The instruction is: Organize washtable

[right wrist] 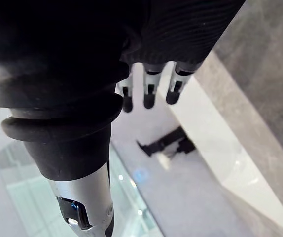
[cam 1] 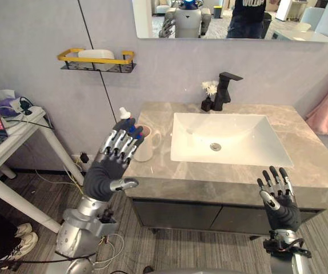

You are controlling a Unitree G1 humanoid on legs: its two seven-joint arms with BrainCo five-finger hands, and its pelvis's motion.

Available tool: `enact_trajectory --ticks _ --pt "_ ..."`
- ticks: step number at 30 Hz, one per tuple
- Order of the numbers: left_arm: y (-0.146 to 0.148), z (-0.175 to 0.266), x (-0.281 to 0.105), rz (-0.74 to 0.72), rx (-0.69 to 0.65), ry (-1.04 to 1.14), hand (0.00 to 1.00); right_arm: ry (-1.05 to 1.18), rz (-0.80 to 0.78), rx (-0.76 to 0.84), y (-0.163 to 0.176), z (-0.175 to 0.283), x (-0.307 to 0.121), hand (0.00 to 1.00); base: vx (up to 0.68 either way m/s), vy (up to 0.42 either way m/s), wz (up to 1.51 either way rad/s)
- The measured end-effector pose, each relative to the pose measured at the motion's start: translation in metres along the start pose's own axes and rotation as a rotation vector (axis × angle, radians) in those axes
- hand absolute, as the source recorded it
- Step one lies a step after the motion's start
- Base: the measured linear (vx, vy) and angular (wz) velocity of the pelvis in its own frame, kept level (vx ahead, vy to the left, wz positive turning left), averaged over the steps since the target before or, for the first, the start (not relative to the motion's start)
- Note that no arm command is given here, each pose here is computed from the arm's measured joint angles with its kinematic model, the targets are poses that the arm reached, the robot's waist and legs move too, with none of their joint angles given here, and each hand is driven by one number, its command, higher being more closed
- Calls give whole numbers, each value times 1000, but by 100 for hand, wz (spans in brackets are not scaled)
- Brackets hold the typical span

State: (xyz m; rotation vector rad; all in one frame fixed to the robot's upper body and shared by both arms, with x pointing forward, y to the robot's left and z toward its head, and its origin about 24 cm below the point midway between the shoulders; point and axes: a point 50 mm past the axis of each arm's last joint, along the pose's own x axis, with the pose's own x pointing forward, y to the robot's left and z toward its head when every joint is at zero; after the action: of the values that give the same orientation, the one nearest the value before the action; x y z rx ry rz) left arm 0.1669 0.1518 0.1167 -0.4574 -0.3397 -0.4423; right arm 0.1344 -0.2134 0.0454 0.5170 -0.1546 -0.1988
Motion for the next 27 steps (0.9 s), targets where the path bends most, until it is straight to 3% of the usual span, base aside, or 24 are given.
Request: enact_trajectory --ticks 20,21,27 --pt "2 -3 32 26 76 -87 0 51 32 -48 1 -3 5 0 1 14 -2" --pt "3 -4 32 37 73 -85 100 54 33 -45 2 -4 5 0 19 -17 7" --pt "3 -7 32 40 69 -64 100 60 30 -51 1 -6 5 0 40 -29 6"
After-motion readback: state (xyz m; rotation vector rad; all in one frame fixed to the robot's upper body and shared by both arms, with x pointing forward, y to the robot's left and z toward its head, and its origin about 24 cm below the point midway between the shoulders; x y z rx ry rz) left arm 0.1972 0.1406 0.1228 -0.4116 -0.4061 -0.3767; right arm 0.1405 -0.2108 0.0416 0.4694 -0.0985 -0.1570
